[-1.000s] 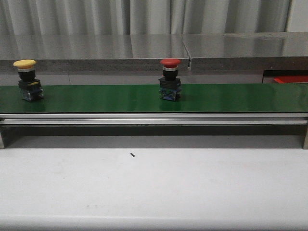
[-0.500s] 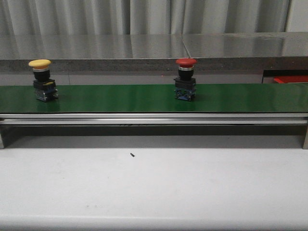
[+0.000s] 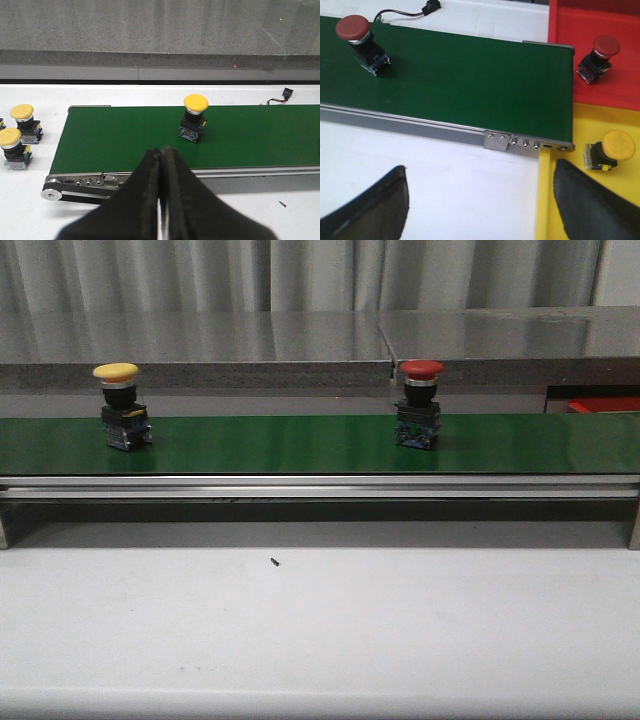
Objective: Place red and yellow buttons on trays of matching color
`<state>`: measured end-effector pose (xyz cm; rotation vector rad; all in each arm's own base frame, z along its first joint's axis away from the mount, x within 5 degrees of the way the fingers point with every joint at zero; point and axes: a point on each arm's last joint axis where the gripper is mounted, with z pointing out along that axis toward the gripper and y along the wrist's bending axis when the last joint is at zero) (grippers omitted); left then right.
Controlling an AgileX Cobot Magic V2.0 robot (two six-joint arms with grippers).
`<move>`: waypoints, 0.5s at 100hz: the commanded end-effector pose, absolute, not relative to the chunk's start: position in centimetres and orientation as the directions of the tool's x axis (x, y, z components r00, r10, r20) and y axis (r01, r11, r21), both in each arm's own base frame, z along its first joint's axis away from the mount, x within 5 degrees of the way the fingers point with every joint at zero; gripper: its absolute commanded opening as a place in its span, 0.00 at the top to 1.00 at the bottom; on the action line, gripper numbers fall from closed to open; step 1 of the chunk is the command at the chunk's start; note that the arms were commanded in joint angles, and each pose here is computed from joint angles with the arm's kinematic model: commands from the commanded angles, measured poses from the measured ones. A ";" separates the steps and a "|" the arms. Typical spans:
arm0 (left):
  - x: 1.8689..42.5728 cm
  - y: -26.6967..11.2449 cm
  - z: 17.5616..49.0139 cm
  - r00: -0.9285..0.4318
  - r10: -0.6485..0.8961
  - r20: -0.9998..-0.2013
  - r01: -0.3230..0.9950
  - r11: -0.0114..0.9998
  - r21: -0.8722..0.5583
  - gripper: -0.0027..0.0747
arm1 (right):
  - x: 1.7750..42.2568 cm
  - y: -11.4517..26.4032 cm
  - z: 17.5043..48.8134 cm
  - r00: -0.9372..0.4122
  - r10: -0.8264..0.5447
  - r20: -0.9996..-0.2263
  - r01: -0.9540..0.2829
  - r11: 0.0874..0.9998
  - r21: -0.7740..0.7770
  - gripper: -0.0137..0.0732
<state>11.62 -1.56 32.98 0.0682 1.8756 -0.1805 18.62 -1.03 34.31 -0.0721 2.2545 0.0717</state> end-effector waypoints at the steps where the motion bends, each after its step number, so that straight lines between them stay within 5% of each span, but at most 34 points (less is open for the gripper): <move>1: 11.8 -1.6 34.5 -0.217 -0.073 -0.973 0.136 0.985 -0.105 0.99 | 21.0 -0.8 35.6 -0.615 -0.043 -0.787 -0.106 0.994 0.029 0.16; 50: 11.8 -1.6 34.5 -0.217 -0.073 -0.973 0.136 0.985 -0.105 0.99 | 33.8 3.8 31.6 -0.722 -0.193 -0.665 -0.299 0.953 0.047 0.16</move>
